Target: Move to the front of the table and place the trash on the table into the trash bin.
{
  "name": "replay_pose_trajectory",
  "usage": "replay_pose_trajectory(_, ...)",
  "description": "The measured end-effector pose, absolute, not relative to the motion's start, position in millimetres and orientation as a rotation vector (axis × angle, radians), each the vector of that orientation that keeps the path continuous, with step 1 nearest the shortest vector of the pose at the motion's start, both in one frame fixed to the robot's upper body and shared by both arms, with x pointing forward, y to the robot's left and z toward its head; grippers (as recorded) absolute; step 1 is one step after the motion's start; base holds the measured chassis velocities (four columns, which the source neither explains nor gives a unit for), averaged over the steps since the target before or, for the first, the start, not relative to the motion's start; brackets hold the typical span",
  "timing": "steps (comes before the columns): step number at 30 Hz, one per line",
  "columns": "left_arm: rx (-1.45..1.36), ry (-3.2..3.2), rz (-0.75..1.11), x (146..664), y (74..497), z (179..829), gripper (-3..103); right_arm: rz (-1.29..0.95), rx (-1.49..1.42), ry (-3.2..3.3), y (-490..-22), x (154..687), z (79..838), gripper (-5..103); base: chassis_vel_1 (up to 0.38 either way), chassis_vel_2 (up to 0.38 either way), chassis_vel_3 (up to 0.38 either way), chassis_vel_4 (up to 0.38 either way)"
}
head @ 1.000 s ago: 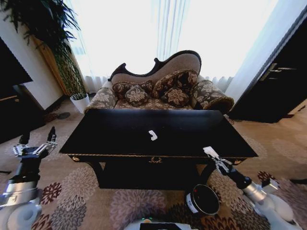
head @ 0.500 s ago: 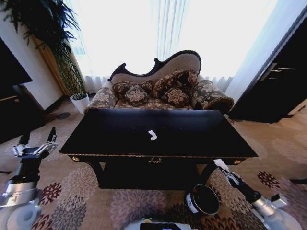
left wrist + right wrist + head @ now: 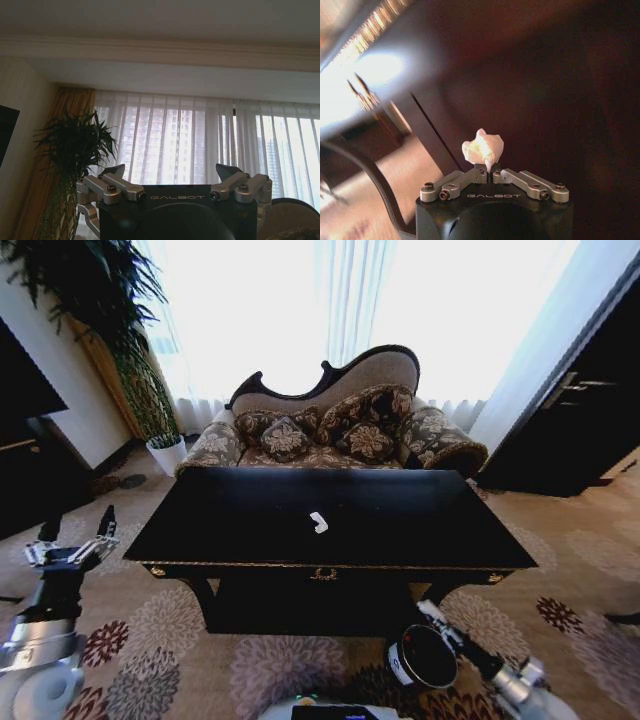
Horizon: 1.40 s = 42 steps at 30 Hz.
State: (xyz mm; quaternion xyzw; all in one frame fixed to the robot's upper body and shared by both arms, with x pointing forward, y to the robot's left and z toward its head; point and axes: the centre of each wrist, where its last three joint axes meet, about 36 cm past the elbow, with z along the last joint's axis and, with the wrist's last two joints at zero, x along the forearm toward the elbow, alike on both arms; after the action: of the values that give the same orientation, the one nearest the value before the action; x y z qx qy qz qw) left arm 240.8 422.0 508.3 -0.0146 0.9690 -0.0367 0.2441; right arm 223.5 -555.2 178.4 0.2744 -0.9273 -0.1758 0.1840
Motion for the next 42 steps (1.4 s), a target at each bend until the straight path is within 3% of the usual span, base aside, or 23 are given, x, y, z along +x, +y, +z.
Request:
replay_pose_trajectory(8,-0.031,2.65,-0.117,243,418,505,100,-0.375,0.629,-2.508,-559,218,156,1,0.0,0.0,0.0,0.0)
replay_pose_trajectory(22,-0.036,2.652,-0.111,242,418,505,100,0.017,0.161,-2.396,-504,248,120,1,0.0,0.0,0.0,0.0)
replay_pose_trajectory(40,-0.03,2.657,-0.103,240,415,505,100,0.206,0.097,-2.272,-503,242,105,-2,0.0,0.0,0.0,0.0)
replay_pose_trajectory(42,-0.032,2.654,-0.093,238,418,508,100,0.214,0.094,-2.258,-502,242,105,7,0.0,0.0,0.0,0.0)
